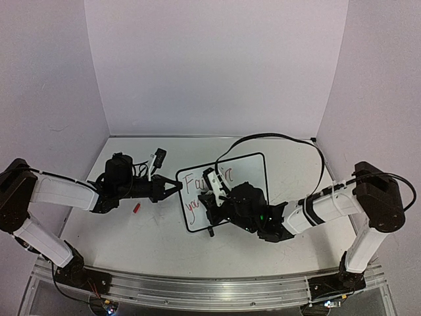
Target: Write a sentence on the whiteboard
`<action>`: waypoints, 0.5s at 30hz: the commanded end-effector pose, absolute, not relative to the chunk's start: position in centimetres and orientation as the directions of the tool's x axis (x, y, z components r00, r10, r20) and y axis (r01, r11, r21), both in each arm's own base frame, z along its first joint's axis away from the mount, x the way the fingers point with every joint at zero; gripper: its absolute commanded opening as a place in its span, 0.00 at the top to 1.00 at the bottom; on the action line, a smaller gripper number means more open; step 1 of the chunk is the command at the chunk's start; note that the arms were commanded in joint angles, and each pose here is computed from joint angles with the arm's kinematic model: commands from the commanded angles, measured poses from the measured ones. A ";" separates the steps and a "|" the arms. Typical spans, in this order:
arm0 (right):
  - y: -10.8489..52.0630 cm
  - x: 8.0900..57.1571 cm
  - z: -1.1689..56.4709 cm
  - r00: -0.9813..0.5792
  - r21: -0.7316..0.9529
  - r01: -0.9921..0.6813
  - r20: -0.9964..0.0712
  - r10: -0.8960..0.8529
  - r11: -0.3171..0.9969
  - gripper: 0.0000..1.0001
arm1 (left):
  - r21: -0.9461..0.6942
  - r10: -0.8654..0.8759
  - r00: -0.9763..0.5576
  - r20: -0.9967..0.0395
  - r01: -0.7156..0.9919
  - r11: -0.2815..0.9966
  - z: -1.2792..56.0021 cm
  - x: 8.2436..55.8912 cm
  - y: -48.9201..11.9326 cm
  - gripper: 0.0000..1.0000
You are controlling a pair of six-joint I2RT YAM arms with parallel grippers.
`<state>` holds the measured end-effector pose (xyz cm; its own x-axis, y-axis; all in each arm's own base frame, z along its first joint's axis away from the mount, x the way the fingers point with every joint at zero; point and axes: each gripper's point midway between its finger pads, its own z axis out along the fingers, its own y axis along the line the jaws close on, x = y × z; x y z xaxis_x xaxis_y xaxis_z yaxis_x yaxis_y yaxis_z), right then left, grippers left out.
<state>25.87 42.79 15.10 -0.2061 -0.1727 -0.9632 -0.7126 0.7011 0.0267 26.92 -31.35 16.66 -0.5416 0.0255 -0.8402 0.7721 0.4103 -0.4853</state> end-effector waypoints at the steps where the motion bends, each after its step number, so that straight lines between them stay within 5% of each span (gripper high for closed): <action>1: 41.9 28.4 18.7 -0.150 0.015 -0.646 -0.983 -0.107 0.763 1.00 | -0.443 0.015 -0.490 -0.872 0.800 0.405 18.1 27.1 -31.4 1.00; 15: 41.8 28.2 18.4 -0.158 0.021 -0.650 -0.981 -0.108 0.759 1.00 | -0.442 0.015 -0.489 -0.872 0.800 0.405 18.1 27.1 -31.4 1.00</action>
<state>26.17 42.92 15.66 -0.1972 -0.1639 -0.9665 -0.7096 0.7041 0.0254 26.95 -31.33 16.66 -0.5416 0.0250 -0.8403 0.7717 0.4112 -0.4852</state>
